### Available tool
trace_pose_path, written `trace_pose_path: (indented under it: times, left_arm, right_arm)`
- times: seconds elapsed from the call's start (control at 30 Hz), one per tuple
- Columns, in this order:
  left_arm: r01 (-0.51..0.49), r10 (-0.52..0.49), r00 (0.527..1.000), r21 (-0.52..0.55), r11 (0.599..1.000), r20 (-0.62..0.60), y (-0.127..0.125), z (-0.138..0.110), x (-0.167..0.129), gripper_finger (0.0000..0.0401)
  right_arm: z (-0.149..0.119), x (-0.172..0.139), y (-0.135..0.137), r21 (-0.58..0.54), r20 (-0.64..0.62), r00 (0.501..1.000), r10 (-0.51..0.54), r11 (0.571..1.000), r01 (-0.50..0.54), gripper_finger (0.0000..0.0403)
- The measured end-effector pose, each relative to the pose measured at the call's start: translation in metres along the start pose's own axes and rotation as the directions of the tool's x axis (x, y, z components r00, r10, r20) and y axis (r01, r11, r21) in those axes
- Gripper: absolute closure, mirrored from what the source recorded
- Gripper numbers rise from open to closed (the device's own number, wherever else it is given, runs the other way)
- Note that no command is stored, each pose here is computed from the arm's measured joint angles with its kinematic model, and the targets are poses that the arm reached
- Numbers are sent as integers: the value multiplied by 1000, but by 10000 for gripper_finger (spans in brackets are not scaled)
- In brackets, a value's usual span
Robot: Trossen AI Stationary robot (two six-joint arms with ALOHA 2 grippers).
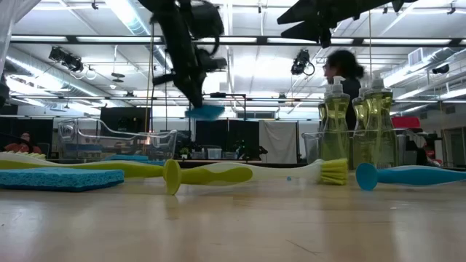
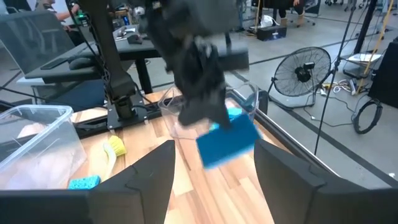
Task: Pick & Place Kitchen Sink Supplies
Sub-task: Put the blue sponge into the left transparent bin
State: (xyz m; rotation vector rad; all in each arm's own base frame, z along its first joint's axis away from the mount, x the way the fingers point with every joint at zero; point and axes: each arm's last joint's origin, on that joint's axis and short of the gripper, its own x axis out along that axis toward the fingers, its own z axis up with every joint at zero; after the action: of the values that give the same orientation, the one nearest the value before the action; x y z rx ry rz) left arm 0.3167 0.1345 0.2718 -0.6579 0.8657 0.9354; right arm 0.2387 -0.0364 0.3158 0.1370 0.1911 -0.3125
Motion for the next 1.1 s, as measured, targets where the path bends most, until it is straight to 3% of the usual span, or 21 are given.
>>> trace_pose_path:
  times: [0.13,0.3,0.5,0.7,1.1]
  left_arm:
    - [-3,4,994,-15,1000,111,18,11,-35,400]
    - [-105,100,971,12,994,216,45,17,-69,400]
    - [-271,256,951,65,961,172,81,14,-85,400]
    - [-393,386,919,124,911,75,100,6,-85,400]
    - [-476,498,859,177,862,-115,130,-28,-34,399]
  right_arm:
    - [1,0,0,2,7,1000,1,1000,-1,183]
    - [1,0,0,3,14,1000,2,1000,-2,183]
    - [2,0,0,6,17,1000,3,1000,-3,183]
    - [2,0,0,6,19,1000,3,1000,-3,183]
    - [2,0,0,10,24,1000,3,1000,-4,183]
